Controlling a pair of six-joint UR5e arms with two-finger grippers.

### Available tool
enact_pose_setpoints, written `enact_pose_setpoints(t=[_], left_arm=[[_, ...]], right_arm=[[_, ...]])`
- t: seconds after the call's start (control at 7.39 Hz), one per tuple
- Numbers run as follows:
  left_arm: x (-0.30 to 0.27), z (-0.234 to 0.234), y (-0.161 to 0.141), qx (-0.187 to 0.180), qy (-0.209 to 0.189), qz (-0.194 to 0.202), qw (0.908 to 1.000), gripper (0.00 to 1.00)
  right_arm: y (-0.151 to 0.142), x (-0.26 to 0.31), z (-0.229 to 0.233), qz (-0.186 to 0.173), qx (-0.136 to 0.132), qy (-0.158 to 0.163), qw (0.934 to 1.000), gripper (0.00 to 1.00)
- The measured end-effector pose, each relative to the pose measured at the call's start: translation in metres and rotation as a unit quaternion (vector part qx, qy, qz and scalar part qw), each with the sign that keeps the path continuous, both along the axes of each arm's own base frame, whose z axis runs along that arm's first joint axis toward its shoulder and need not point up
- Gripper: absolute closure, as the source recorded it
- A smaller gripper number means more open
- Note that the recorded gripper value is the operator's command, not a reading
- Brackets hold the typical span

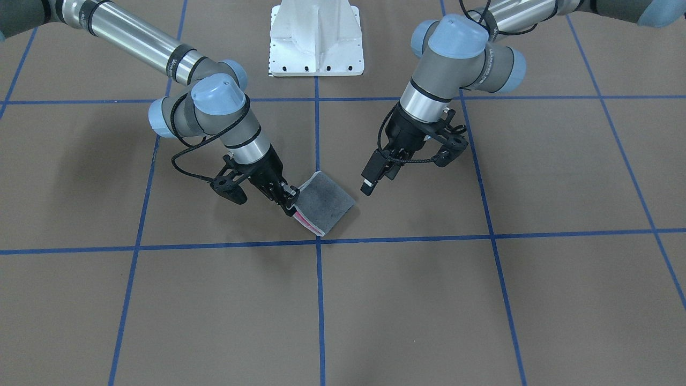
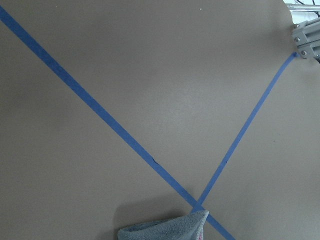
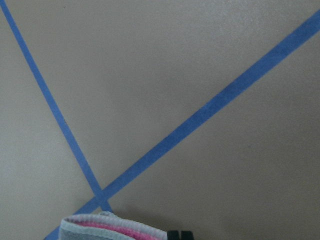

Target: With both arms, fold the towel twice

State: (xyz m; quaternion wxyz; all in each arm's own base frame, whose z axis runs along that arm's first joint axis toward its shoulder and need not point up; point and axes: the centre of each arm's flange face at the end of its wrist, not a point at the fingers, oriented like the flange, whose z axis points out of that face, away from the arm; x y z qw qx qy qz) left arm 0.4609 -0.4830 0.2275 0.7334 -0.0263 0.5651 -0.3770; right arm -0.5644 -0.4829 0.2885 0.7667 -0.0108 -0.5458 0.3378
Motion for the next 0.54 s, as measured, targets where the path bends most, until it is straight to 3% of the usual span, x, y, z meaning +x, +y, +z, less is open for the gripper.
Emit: enact_pose_setpoints(t=[0.54], left_arm=[[0.0009,-0.0005,0.0009,0.0,0.0,0.001,1.0,0.01]], right_arm=[[0.0088,0.0113,-0.0112,-0.001,-0.001,0.001,1.0,1.0]])
